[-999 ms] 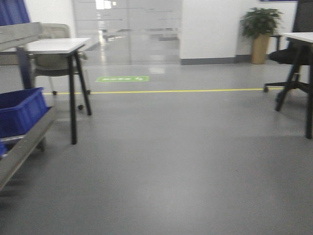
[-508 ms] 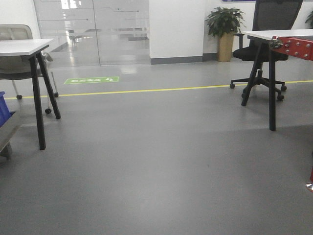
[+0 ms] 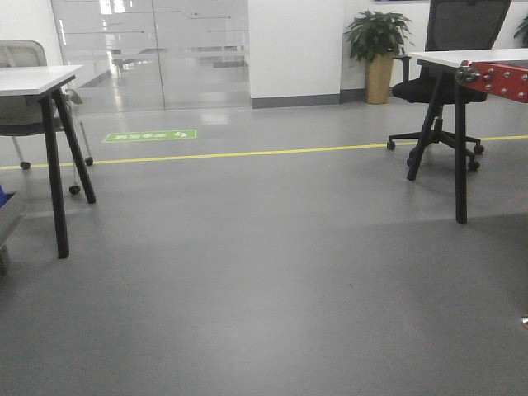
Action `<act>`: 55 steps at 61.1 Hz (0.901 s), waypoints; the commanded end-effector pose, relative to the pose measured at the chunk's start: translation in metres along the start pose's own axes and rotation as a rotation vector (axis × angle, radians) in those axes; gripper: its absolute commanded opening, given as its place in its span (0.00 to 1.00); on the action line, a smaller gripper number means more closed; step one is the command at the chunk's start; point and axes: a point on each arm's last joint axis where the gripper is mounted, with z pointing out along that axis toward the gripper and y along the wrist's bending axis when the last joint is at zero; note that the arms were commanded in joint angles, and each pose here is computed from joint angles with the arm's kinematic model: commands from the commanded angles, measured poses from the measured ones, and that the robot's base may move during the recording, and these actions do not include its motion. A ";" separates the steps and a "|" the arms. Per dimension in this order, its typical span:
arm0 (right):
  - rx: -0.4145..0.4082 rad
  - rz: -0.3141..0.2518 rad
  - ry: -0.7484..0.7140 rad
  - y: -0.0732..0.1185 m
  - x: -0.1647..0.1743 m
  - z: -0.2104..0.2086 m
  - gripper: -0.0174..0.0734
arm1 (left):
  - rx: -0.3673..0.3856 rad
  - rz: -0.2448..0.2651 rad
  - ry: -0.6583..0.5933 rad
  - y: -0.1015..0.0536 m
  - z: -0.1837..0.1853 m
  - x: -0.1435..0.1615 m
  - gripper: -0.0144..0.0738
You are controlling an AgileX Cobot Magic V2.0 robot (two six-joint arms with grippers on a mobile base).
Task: Grab orange capacitor from left shelf to right conveyor
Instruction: 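Drive the base away from the shelf holding the cylinder in the right gripper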
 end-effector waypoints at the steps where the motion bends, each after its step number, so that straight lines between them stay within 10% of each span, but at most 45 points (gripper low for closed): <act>1: -0.002 -0.018 -0.104 0.000 -0.016 -0.002 0.27 | 0.006 -0.004 -0.106 0.000 -0.002 -0.010 0.02; 55: -0.002 -0.018 -0.104 0.000 -0.016 -0.002 0.27 | 0.006 -0.004 -0.106 0.000 -0.002 -0.010 0.02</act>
